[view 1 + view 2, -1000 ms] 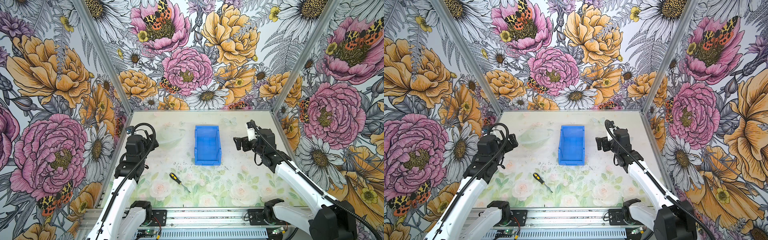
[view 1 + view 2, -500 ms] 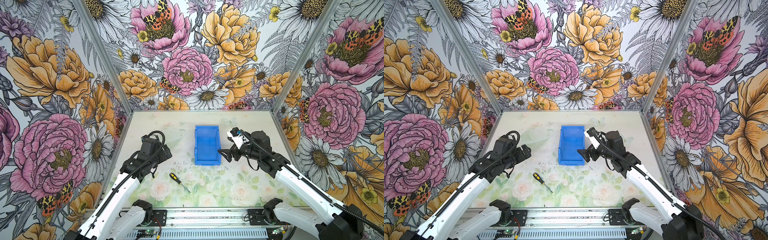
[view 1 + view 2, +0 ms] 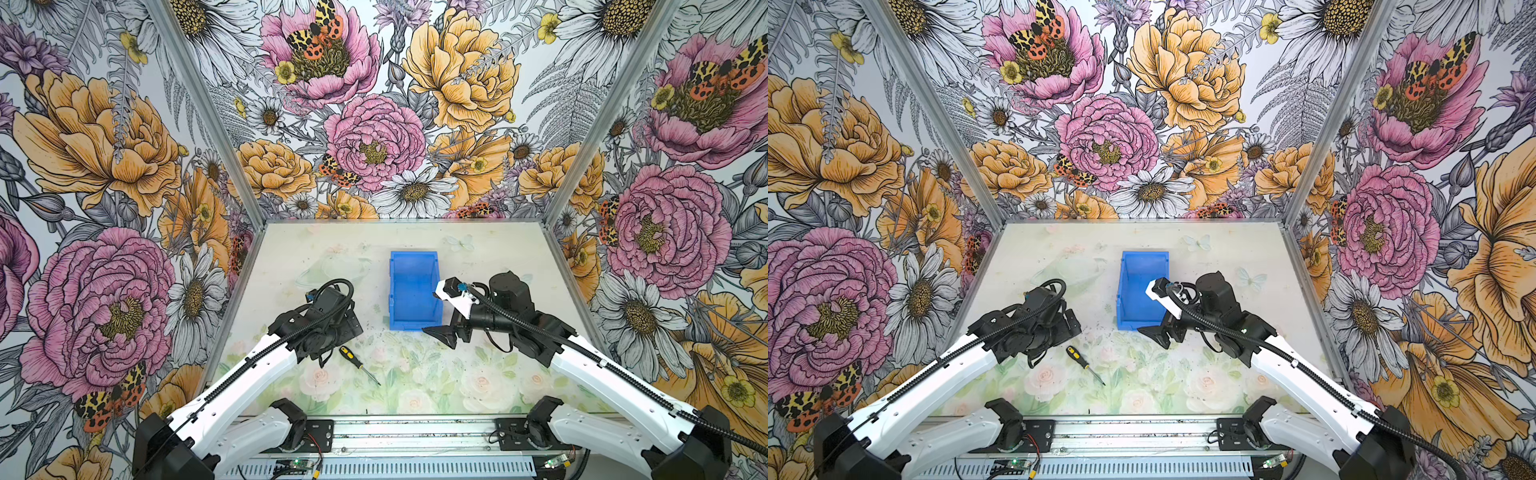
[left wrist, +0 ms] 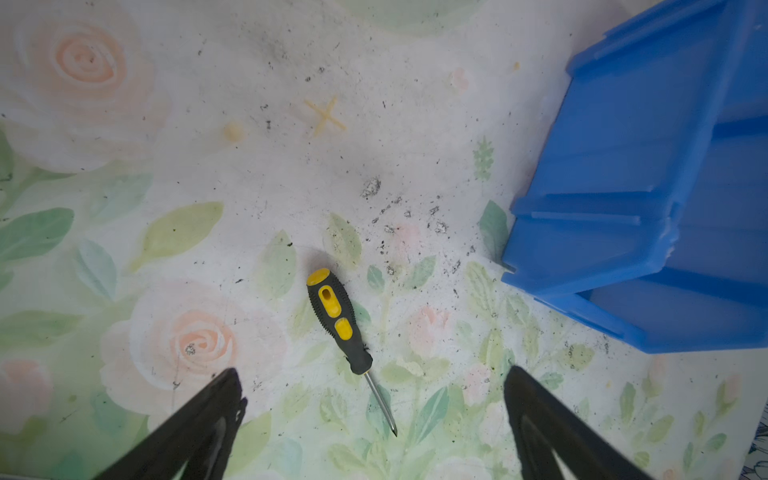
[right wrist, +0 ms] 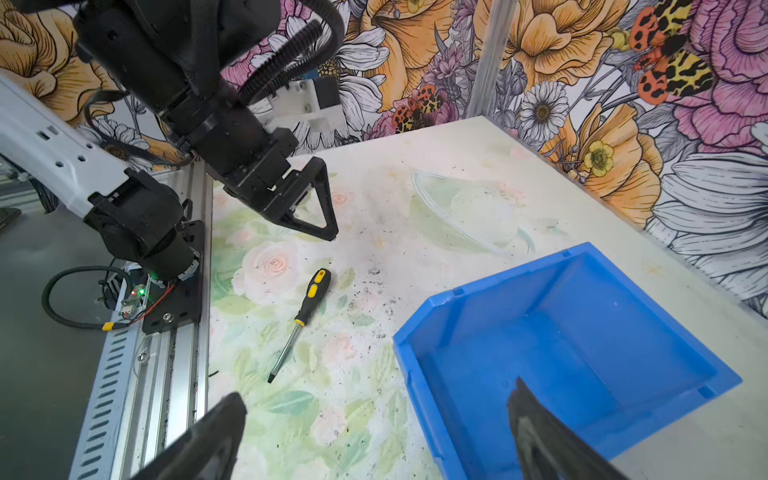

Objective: Put the screwdriver in the bin
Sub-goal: 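Move the left gripper over the yellow-handled screwdriver while the right arm reaches toward the bin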

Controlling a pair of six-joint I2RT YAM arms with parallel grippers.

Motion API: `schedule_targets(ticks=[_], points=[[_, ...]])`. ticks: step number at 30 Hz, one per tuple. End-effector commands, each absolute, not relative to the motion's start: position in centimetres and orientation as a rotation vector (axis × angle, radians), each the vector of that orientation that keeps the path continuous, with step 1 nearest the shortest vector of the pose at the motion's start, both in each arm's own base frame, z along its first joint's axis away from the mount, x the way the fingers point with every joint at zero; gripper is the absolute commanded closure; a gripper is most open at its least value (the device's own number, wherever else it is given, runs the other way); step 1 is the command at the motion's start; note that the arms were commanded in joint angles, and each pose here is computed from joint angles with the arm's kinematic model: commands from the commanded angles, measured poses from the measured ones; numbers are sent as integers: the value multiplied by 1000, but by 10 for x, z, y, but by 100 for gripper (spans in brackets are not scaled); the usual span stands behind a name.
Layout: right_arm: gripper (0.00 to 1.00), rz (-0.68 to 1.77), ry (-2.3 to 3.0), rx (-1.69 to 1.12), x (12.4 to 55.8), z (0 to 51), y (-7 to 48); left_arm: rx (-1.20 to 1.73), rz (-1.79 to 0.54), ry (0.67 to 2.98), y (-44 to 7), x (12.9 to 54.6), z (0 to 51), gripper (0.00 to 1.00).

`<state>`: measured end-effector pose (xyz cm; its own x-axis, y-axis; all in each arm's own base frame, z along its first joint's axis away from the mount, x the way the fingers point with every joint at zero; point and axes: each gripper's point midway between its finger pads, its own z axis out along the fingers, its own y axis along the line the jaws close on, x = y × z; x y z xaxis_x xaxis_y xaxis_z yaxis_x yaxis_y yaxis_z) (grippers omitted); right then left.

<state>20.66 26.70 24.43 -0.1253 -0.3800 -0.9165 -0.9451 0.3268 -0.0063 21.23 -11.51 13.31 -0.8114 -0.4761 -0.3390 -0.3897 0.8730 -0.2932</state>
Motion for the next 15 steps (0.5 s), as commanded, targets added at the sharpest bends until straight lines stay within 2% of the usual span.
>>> schedule_targets(ticks=[1, 10, 15], points=[[0, 714, 1660, -1287, 199, 234, 266, -705, -245, 2677, -115, 205, 118, 2], [0, 818, 1618, -1427, 171, 218, 277, -714, -285, 2765, -133, 197, 86, 1], [0, 834, 1617, -1460, 169, 215, 283, -773, -303, 2756, -132, 195, 70, 2]])
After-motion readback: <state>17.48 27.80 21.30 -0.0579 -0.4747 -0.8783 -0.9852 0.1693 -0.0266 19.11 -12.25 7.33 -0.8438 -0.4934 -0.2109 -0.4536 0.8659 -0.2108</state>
